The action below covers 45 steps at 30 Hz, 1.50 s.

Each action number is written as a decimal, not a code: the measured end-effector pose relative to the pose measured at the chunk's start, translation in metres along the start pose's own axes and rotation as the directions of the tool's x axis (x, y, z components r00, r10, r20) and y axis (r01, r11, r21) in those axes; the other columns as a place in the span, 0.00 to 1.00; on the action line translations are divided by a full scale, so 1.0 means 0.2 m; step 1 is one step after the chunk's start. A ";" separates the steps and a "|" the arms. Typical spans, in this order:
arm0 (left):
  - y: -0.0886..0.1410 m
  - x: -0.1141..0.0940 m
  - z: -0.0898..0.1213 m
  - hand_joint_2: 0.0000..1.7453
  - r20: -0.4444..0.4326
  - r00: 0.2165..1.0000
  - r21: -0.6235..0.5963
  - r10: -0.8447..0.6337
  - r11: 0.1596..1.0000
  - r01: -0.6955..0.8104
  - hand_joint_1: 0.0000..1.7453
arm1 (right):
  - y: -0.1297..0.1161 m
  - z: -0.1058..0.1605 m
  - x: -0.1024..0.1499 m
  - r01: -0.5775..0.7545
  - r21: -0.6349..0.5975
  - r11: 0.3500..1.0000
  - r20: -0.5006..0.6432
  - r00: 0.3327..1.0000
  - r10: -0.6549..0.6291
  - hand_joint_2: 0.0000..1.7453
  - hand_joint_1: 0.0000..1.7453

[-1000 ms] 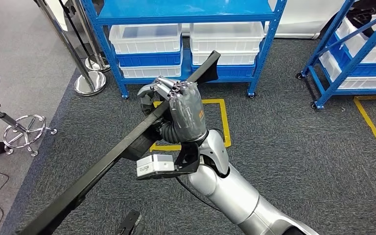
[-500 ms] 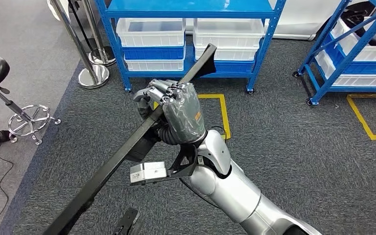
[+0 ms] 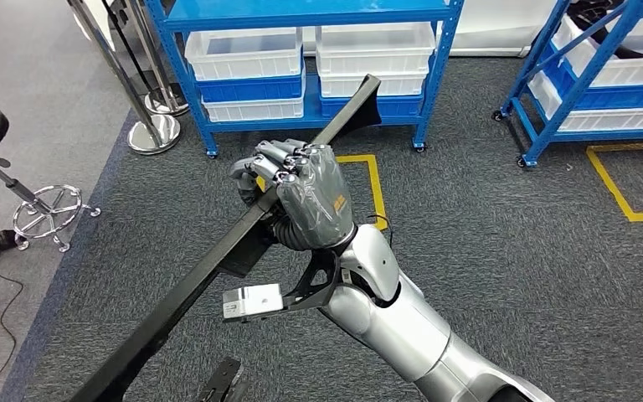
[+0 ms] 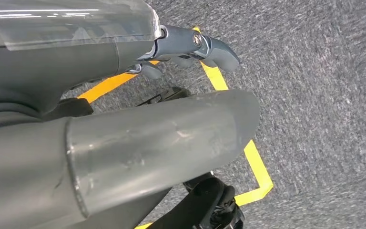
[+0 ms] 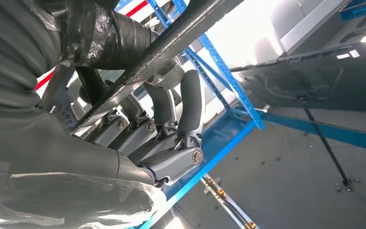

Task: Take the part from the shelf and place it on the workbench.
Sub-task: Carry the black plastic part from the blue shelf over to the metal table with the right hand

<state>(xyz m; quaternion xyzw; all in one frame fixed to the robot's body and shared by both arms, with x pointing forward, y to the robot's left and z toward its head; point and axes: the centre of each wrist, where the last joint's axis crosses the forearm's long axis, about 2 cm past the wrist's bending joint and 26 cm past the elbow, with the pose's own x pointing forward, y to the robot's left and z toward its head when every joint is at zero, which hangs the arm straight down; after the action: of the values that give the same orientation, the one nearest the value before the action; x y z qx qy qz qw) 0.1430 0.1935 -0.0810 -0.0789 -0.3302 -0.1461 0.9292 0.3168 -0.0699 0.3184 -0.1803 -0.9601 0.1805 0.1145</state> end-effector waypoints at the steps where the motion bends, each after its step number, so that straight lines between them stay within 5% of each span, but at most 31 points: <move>1: 0.00 0.00 0.00 0.00 0.001 1.000 0.000 0.000 1.000 0.000 0.00 | 0.00 0.00 0.00 0.001 -0.001 1.000 0.001 1.000 -0.001 1.00 1.00; 28: -0.04 0.00 0.00 0.00 0.016 0.999 -0.004 0.032 0.999 -0.032 0.00 | -0.02 -0.01 -0.01 0.010 0.013 1.000 0.018 1.000 -0.010 1.00 1.00; 45: 0.06 -0.05 0.02 0.00 0.028 0.998 0.061 0.051 0.997 -0.053 0.00 | -0.02 0.00 -0.01 0.051 -0.001 0.999 0.015 0.999 -0.051 1.00 1.00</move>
<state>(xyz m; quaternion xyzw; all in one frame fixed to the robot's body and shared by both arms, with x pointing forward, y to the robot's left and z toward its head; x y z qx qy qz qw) 0.1378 0.2072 -0.0851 -0.0608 -0.3447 -0.1104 0.9302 0.3179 -0.0741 0.3197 -0.1544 -0.9654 0.1780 0.1118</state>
